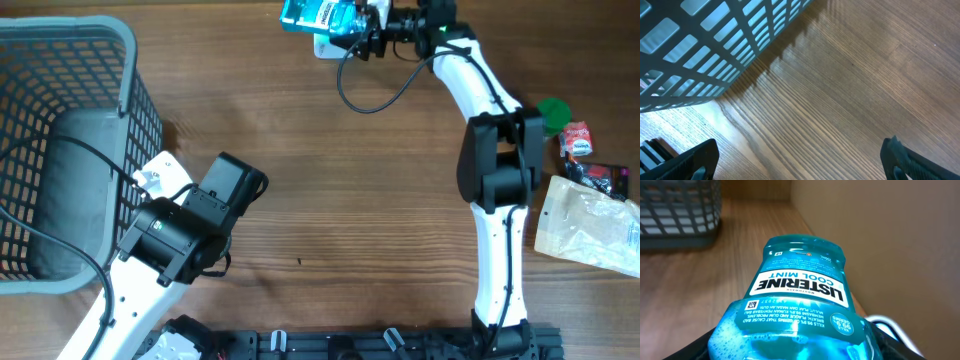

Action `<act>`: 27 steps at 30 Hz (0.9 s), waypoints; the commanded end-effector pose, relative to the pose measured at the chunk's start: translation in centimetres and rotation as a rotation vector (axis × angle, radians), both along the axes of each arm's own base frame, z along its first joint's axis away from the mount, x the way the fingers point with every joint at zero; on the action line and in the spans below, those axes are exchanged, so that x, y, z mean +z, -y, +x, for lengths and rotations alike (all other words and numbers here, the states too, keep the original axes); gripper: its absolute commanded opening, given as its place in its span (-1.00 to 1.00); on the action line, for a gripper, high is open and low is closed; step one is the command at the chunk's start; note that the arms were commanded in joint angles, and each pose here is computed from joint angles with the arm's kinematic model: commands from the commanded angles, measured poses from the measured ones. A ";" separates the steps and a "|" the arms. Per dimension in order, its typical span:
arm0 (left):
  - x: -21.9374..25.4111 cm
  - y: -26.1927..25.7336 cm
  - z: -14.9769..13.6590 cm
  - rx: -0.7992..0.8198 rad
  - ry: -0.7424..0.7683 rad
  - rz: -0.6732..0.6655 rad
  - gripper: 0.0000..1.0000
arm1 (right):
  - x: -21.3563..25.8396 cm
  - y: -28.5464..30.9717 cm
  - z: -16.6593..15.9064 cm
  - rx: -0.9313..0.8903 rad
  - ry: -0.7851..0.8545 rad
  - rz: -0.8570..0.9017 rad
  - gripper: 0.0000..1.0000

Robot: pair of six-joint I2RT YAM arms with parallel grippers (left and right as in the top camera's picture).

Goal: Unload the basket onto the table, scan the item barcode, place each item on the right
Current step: 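Hold the bottle's label against the white scanner with the right gripper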

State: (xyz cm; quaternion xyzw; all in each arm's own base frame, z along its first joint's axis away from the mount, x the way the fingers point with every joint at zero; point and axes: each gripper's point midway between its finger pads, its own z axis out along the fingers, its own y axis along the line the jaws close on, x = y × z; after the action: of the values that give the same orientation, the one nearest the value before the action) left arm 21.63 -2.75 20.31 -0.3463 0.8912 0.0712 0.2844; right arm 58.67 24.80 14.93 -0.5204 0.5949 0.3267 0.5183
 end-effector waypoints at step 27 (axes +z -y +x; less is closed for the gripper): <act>-0.2 0.1 -0.1 0.007 -0.001 -0.004 1.00 | -1.7 2.3 3.4 -0.102 0.094 -0.014 0.04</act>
State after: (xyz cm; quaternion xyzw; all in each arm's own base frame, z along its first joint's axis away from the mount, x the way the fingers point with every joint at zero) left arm 21.63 -2.75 20.31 -0.3463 0.8912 0.0712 0.2844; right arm 61.40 23.75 11.77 -0.5117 0.6069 0.2747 0.5425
